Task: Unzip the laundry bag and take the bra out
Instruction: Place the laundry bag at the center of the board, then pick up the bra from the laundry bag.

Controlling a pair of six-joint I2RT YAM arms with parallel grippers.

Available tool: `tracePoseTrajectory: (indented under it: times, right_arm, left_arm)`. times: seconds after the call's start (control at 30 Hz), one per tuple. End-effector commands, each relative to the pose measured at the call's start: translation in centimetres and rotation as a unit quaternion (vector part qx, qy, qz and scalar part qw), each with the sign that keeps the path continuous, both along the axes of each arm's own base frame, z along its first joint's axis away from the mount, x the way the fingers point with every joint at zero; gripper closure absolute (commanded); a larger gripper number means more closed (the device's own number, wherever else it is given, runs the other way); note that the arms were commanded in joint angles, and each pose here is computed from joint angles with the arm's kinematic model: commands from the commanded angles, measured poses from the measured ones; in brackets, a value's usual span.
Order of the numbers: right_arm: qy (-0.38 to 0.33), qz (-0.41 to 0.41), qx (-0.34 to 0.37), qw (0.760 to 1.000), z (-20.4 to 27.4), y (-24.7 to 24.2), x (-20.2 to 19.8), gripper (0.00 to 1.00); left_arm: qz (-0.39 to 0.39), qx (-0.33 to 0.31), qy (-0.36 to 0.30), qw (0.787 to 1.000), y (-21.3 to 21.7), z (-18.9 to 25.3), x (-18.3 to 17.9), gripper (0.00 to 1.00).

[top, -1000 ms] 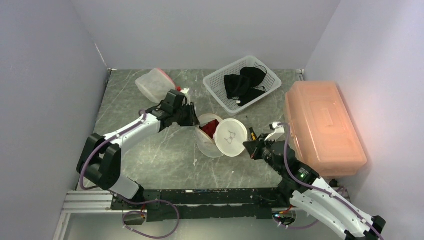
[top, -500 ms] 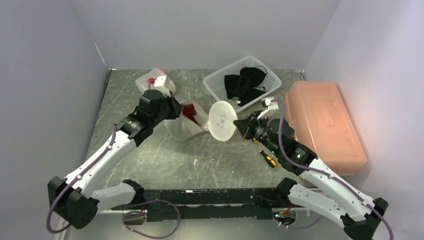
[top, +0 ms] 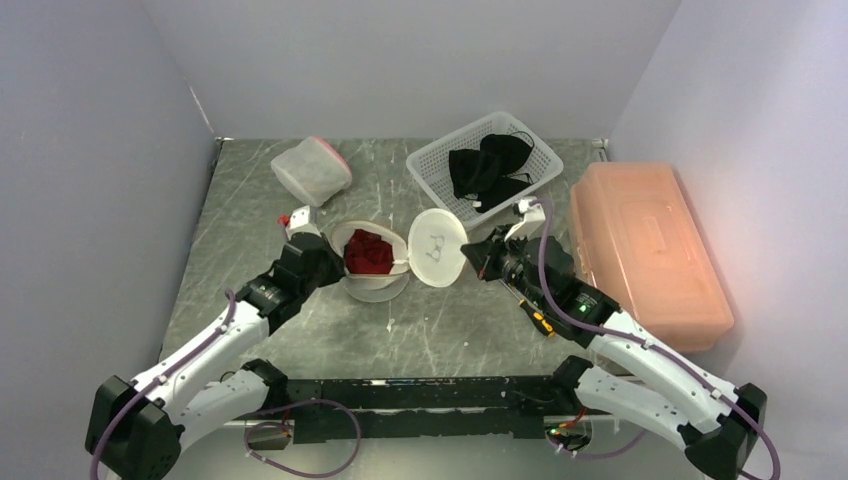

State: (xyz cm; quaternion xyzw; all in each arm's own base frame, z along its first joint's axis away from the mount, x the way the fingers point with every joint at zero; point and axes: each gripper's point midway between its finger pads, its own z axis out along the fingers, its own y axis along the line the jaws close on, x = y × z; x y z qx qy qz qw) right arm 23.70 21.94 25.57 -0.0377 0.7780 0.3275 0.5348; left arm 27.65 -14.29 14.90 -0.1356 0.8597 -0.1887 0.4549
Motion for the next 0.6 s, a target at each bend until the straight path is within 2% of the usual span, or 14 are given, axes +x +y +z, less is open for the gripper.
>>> tracePoseTrajectory:
  times: [0.0,0.17,0.27,0.3,0.33,0.4,0.47,0.5,0.57]
  right_arm:
    - [0.002,-0.015,0.013,1.0,-0.7,-0.9,-0.5,1.0]
    - [0.027,-0.033,0.0,0.999,-3.9,-2.6,-1.6,1.0]
    - [0.045,-0.041,-0.005,0.998,-6.0,-3.3,-2.1,1.0]
    - [0.051,-0.045,-0.008,0.998,-6.6,-3.5,-2.2,0.96]
    - [0.056,-0.047,-0.009,0.997,-7.2,-3.6,-2.3,0.86]
    - [0.062,-0.053,-0.013,0.997,-7.9,-3.8,-2.3,0.58]
    - [0.064,-0.058,-0.018,0.996,-8.1,-4.1,-2.2,0.37]
    - [0.063,-0.059,-0.02,0.996,-7.9,-4.1,-2.2,0.32]
    - [0.058,-0.057,-0.025,0.996,-7.2,-4.3,-2.3,0.27]
  left_arm:
    - [0.045,-0.057,-0.016,0.997,0.2,0.7,0.3,0.97]
    - [0.035,-0.056,0.011,0.998,0.1,0.2,-0.8,0.95]
    - [0.032,-0.05,0.029,0.998,0.2,-0.3,-1.3,0.84]
    - [0.031,-0.046,0.036,0.998,0.2,-0.6,-1.5,0.8]
    - [0.03,-0.041,0.043,0.998,0.3,-0.8,-1.7,0.78]
    - [0.032,-0.032,0.054,0.997,0.6,-1.2,-2.0,0.73]
    - [0.036,-0.023,0.061,0.997,1.0,-1.4,-2.3,0.7]
    - [0.037,-0.018,0.063,0.997,1.1,-1.4,-2.3,0.69]
    - [0.035,-0.013,0.063,0.997,1.2,-1.2,-2.4,0.67]
